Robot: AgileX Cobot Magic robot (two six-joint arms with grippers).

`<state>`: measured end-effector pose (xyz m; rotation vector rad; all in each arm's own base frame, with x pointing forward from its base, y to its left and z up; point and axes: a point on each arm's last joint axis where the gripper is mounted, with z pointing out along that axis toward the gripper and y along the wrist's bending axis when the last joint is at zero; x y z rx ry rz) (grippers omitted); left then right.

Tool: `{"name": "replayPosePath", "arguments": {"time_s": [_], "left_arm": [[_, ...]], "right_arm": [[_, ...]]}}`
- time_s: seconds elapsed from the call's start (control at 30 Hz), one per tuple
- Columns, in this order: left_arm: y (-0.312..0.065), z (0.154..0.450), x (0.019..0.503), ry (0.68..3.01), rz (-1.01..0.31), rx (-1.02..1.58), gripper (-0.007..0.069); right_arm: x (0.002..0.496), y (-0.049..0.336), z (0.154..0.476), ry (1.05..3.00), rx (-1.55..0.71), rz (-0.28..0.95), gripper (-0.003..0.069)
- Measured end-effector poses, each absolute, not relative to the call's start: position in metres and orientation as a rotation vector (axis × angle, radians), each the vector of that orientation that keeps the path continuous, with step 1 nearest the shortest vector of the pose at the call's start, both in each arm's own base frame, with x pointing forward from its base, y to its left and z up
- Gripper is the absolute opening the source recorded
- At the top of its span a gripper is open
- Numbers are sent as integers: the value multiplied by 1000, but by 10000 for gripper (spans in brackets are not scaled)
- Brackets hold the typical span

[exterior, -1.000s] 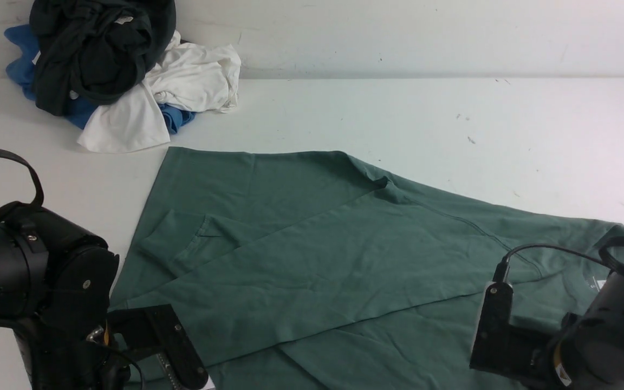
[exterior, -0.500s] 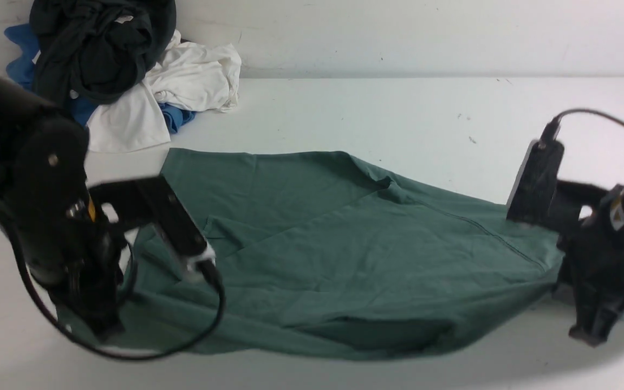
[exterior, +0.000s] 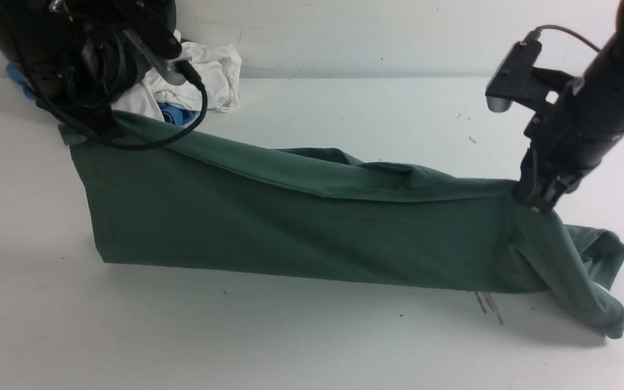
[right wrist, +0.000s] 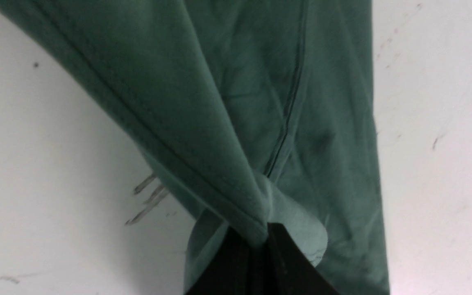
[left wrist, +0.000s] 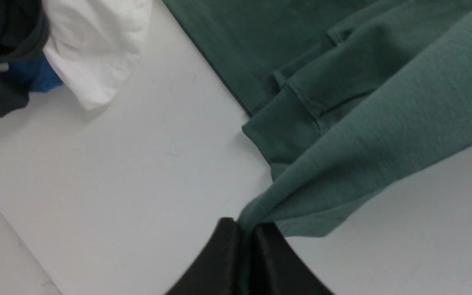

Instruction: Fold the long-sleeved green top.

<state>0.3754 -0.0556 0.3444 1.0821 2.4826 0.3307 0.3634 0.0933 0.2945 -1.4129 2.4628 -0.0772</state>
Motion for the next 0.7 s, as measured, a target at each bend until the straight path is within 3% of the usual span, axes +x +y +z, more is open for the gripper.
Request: {"name": "replayPosePath", "arguments": {"time_s": [0.33, 0.7], "left_arm": [[-52, 288, 445, 2505, 336, 1055, 16], [-51, 230, 485, 2514, 299, 931, 16]], "right_arm": [[431, 92, 265, 2491, -1345, -81, 13], [460, 81, 227, 2564, -1227, -58, 13]]}}
